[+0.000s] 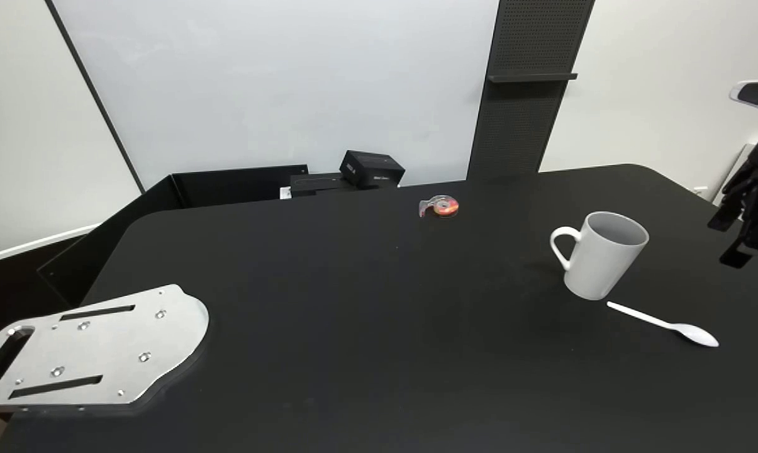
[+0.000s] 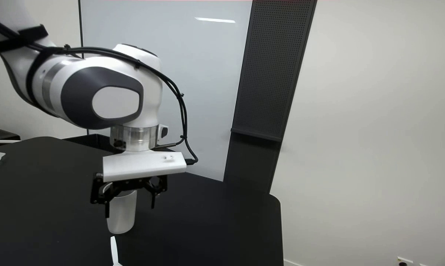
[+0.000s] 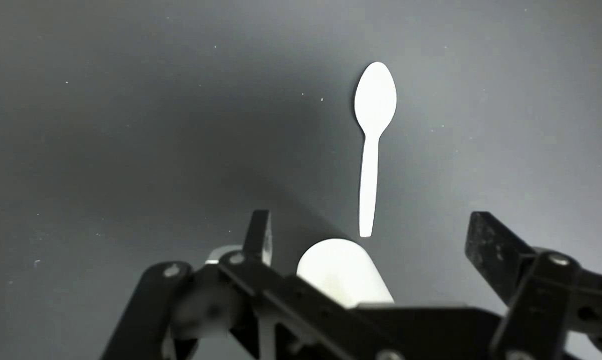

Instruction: Put the spoon in the mug

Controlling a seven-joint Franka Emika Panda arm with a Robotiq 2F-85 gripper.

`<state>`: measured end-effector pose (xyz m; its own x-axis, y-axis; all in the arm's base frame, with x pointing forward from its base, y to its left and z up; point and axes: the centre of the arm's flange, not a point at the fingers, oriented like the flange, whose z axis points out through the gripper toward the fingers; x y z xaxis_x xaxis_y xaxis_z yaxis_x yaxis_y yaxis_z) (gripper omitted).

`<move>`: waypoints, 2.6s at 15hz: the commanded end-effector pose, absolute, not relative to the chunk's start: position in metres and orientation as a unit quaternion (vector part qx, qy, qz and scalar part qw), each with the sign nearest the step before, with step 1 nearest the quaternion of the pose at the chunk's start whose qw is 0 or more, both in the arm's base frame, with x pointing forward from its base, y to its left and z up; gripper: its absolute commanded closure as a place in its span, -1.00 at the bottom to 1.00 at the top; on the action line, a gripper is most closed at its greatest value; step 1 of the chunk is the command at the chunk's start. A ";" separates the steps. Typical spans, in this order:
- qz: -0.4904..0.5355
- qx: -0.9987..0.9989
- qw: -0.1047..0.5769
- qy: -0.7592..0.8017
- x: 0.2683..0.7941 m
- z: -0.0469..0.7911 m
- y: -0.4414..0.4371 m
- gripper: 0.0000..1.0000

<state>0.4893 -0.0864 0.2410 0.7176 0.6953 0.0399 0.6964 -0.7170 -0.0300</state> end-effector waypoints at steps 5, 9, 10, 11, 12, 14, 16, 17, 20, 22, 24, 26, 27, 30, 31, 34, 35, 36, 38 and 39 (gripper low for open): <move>0.008 -0.945 -0.008 -0.327 0.502 0.223 -0.061 -1.00; 0.017 -0.942 -0.011 -0.334 0.497 0.220 -0.060 -1.00; 0.019 -0.942 -0.012 -0.335 0.496 0.219 -0.057 -1.00; 0.019 -0.941 -0.011 -0.336 0.496 0.219 -0.056 -1.00; 0.019 -0.942 -0.011 -0.336 0.496 0.219 -0.057 -1.00; 0.019 -0.942 -0.011 -0.335 0.496 0.219 -0.059 -1.00; 0.019 -0.942 -0.011 -0.335 0.496 0.219 -0.059 -1.00; 0.019 -0.942 -0.011 -0.335 0.496 0.219 -0.059 -1.00; 0.027 -0.940 -0.016 -0.338 0.495 0.218 -0.057 -1.00; 0.031 -0.941 -0.021 -0.336 0.493 0.213 -0.050 -1.00; 0.029 -0.943 -0.027 -0.329 0.492 0.210 -0.045 -1.00; 0.025 -0.946 -0.029 -0.322 0.491 0.205 -0.044 -1.00; 0.023 -0.947 -0.029 -0.319 0.490 0.202 -0.044 -1.00; 0.009 -0.943 -0.022 -0.333 0.487 0.193 -0.043 -1.00; 0.004 -0.942 -0.020 -0.335 0.486 0.189 -0.042 -1.00; 0.010 -0.941 -0.023 -0.337 0.483 0.177 -0.036 -1.00; 0.013 -0.941 -0.020 -0.338 0.480 0.173 -0.035 -1.00; 0.015 -0.941 -0.018 -0.337 0.478 0.169 -0.035 -1.00; 0.024 -0.942 -0.014 -0.334 0.472 0.162 -0.037 -1.00; 0.027 -0.943 -0.014 -0.331 0.467 0.159 -0.039 -1.00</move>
